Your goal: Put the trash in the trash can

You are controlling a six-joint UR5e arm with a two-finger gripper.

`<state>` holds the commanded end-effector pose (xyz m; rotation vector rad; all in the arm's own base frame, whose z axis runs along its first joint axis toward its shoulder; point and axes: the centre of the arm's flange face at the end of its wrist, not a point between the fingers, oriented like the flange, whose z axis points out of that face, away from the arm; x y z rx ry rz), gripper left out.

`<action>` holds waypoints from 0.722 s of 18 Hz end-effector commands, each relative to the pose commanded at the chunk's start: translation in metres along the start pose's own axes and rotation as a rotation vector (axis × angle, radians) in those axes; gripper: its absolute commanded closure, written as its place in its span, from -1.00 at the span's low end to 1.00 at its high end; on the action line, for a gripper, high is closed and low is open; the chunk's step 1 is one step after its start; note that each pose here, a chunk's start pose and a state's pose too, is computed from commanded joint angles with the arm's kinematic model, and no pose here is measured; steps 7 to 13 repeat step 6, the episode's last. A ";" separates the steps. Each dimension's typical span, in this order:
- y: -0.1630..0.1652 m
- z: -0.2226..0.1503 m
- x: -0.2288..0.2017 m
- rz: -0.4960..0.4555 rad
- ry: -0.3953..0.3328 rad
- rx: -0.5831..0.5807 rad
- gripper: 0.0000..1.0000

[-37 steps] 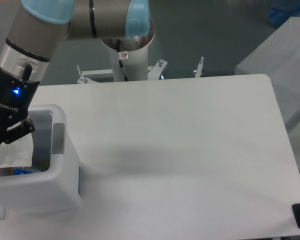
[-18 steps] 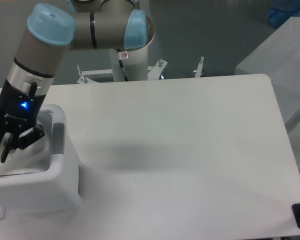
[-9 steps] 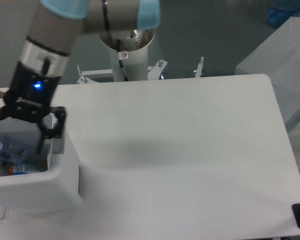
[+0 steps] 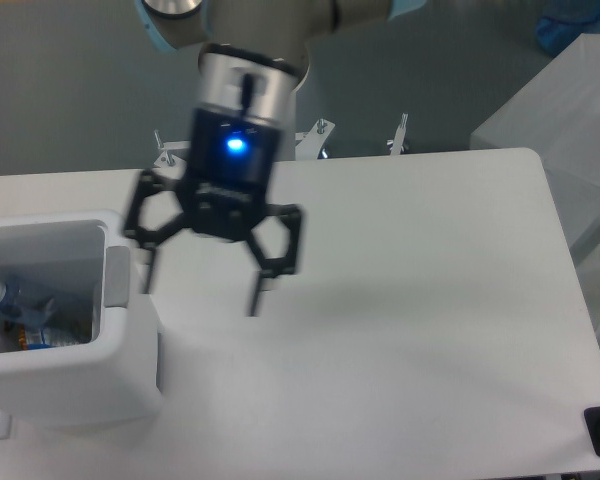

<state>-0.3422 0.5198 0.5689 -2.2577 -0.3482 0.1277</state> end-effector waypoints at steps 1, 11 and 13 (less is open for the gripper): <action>0.005 -0.005 -0.001 0.049 -0.027 -0.023 -1.00; 0.021 -0.013 -0.007 0.268 -0.070 -0.188 -1.00; 0.021 -0.013 -0.007 0.268 -0.070 -0.188 -1.00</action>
